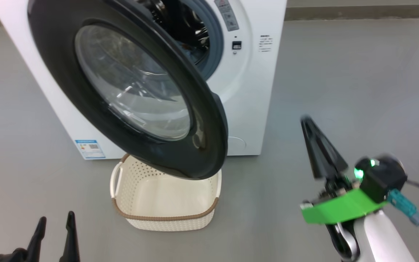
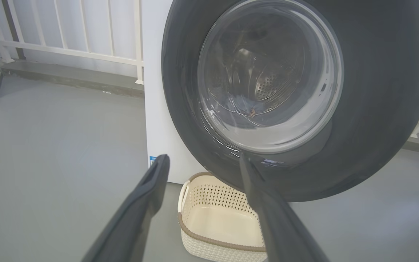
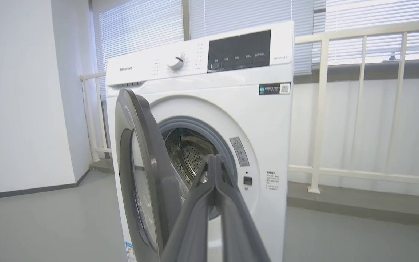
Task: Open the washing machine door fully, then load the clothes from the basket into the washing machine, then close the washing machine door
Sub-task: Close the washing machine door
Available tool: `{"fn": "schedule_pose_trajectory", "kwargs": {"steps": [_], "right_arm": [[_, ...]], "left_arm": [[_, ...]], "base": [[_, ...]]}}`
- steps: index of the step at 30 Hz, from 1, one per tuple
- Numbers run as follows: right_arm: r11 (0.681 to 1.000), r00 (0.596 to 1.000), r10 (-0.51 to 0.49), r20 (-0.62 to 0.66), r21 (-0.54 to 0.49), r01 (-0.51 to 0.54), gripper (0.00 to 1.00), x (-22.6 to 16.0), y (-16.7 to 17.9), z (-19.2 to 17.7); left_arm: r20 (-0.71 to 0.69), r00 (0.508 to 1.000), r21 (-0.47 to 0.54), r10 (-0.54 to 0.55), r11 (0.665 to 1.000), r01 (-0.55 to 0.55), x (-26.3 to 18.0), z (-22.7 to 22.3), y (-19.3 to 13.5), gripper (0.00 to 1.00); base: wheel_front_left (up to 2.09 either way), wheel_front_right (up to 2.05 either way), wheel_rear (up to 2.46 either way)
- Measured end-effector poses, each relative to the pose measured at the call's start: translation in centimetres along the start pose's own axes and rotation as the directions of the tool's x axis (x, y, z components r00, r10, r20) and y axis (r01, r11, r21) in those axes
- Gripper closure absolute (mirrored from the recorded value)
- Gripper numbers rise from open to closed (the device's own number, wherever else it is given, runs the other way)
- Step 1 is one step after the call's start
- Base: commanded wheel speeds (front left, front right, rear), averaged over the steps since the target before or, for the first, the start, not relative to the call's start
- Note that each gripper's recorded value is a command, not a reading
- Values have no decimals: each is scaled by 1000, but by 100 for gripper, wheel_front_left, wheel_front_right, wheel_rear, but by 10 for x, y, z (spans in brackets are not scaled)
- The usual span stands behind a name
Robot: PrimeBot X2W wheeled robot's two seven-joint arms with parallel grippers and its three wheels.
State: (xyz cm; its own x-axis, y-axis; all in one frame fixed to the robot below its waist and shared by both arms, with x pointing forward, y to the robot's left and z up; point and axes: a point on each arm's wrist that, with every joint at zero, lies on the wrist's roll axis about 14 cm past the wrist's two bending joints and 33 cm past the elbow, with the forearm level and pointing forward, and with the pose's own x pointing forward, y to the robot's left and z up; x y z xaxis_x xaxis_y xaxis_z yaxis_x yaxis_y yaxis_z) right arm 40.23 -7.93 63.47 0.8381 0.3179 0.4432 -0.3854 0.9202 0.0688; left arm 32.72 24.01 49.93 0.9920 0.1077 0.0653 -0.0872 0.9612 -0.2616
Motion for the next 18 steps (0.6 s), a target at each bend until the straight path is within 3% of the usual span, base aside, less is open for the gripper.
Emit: {"fn": "schedule_pose_trajectory", "kwargs": {"steps": [5,8,12,18], "right_arm": [[989,979,142,149,15,-146,100,33,43,43],[971,959,222,178,44,-233,100,43,71,49],[945,946,304,114,91,-315,100,44,102,24],[921,932,362,-19,160,-354,100,43,125,-27]], "left_arm": [[7,1000,-11,17,1000,-17,-6,1,2,0],[15,1000,-25,26,999,-25,-10,2,1,0],[24,999,-29,39,999,-38,-17,5,3,0],[34,997,-50,75,996,-73,-28,8,9,0]], "base": [[0,0,0],[0,0,0],[0,0,0],[0,0,0]]}}
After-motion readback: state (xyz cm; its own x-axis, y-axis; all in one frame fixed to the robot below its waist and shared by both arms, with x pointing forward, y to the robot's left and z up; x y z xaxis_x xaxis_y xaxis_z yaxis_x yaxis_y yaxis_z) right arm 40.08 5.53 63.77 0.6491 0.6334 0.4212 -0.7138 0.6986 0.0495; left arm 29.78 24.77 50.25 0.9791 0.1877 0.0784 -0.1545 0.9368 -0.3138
